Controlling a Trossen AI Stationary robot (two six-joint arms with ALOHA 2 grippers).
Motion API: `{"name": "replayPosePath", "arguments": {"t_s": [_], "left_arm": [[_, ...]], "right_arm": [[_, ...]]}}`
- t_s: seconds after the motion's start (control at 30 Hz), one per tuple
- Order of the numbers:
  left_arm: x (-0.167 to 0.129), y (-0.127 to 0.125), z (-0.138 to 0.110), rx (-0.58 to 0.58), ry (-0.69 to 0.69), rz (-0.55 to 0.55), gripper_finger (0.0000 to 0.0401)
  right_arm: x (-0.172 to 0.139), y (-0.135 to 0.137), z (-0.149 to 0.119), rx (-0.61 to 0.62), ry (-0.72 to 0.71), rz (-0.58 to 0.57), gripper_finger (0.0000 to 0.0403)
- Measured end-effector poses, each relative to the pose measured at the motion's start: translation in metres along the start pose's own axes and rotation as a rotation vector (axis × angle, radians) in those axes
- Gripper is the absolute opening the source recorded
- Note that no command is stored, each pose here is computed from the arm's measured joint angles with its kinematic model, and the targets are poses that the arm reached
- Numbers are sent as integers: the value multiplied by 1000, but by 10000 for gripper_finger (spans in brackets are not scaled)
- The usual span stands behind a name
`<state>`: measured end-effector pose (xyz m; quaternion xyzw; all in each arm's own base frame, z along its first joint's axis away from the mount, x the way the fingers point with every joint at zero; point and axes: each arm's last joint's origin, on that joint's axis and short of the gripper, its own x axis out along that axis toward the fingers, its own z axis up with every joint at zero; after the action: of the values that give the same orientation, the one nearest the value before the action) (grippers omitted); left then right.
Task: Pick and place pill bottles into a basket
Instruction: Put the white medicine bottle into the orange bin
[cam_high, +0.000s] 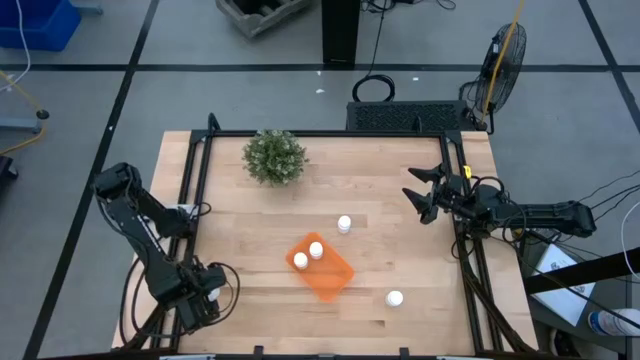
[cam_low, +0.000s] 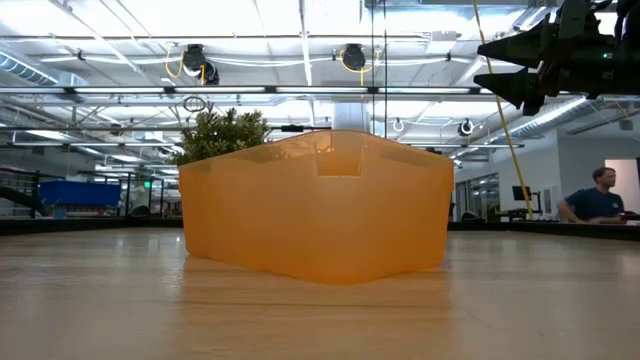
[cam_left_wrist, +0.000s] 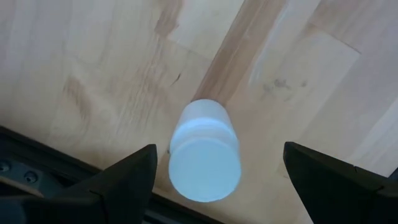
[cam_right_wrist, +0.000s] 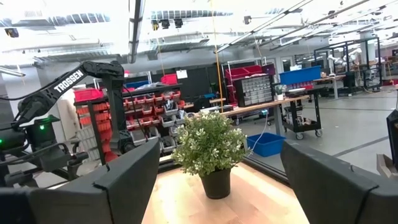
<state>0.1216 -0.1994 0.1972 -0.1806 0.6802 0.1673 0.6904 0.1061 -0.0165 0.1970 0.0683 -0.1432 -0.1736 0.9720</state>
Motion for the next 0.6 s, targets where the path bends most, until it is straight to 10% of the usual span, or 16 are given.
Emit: {"name": "replayPosePath", "arguments": {"t_s": [0.6], "left_arm": [[0, 1, 0, 16, -19, 7, 351]], "right_arm": [[0, 0, -2, -22, 17, 3, 325]]}}
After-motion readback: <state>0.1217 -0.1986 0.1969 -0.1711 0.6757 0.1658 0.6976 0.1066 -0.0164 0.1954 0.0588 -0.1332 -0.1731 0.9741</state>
